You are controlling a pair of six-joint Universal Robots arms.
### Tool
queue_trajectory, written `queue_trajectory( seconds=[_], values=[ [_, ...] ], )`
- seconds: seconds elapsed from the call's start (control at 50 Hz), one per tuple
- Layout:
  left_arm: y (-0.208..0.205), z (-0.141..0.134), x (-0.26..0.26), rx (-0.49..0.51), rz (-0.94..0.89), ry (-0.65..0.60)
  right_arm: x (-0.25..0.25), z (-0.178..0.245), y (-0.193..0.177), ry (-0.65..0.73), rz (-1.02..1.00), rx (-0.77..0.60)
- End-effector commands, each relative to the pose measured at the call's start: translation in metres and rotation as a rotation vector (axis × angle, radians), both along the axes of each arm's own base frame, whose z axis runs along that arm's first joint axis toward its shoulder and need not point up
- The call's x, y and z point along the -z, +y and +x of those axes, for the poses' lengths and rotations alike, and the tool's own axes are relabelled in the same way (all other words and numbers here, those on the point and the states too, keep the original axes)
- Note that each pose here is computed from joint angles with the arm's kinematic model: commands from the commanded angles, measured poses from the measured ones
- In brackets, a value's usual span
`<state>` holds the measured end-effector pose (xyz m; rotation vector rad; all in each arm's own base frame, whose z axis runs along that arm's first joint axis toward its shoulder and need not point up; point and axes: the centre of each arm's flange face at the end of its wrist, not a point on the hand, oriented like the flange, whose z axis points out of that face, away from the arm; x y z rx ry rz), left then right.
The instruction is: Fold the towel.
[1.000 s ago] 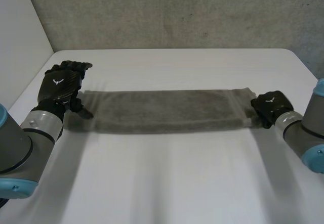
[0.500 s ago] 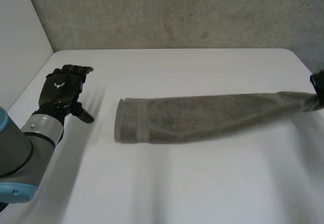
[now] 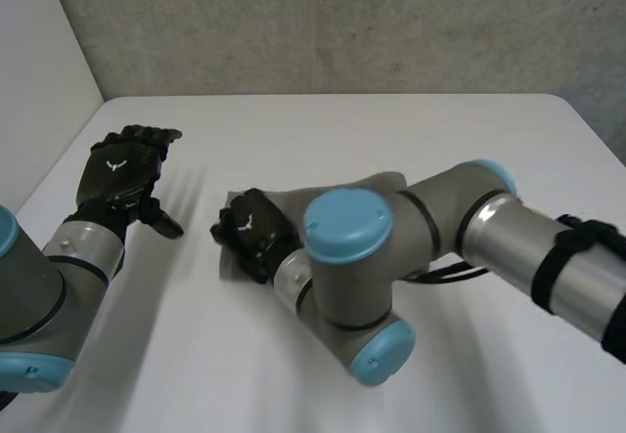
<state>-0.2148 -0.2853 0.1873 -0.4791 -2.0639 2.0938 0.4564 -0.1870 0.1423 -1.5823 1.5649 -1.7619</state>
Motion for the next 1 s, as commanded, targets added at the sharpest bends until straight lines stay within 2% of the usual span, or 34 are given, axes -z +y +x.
queue_trajectory(
  seconds=[0.02,0.08,0.12,0.2,0.34,0.54,0.74,0.78,0.82,0.84,0.88,0.9,0.94,0.96,0.98,1.0],
  values=[
    [0.001,-0.001,0.001,0.003,0.002,-0.002,-0.021,-0.014,-0.005,0.003,0.022,0.031],
    [0.001,-0.001,0.000,0.005,0.000,-0.004,-0.031,-0.024,-0.016,-0.004,0.018,0.063],
    [0.001,-0.002,0.000,0.006,0.000,-0.002,-0.043,-0.054,-0.039,-0.003,0.023,0.144],
    [0.002,-0.002,0.000,0.008,0.000,-0.004,-0.049,-0.081,-0.053,0.010,0.036,0.214],
    [0.002,-0.003,0.000,0.009,0.000,-0.004,-0.002,-0.137,-0.068,0.149,0.160,0.347],
    [0.003,-0.003,0.001,0.012,0.003,-0.004,0.027,-0.166,-0.093,0.209,0.091,0.426],
    [0.007,-0.008,-0.003,0.028,-0.009,0.000,-0.014,-0.163,-0.111,0.193,-0.114,0.483],
    [0.007,-0.008,-0.005,0.029,-0.015,0.002,-0.019,-0.156,-0.111,0.189,-0.151,0.464],
    [0.008,-0.011,-0.006,0.037,-0.021,0.003,-0.023,-0.119,-0.090,0.196,-0.235,0.344],
    [0.009,-0.013,-0.009,0.044,-0.029,0.006,-0.023,-0.118,-0.090,0.196,-0.236,0.343],
    [0.009,-0.015,-0.011,0.047,-0.037,0.008,-0.017,-0.074,-0.059,0.215,-0.323,0.189],
    [0.007,-0.015,-0.015,0.049,-0.049,0.011,-0.017,-0.074,-0.059,0.215,-0.323,0.188],
    [0.005,-0.016,-0.019,0.046,-0.062,0.015,-0.005,-0.044,-0.031,0.214,-0.362,0.039],
    [0.003,-0.016,-0.021,0.043,-0.071,0.018,-0.005,-0.044,-0.031,0.214,-0.362,0.038],
    [0.003,-0.016,-0.021,0.043,-0.071,0.018,0.004,-0.031,-0.016,0.203,-0.362,-0.047],
    [0.001,-0.016,-0.025,0.040,-0.081,0.024,0.004,-0.031,-0.016,0.203,-0.362,-0.048]
  ],
)
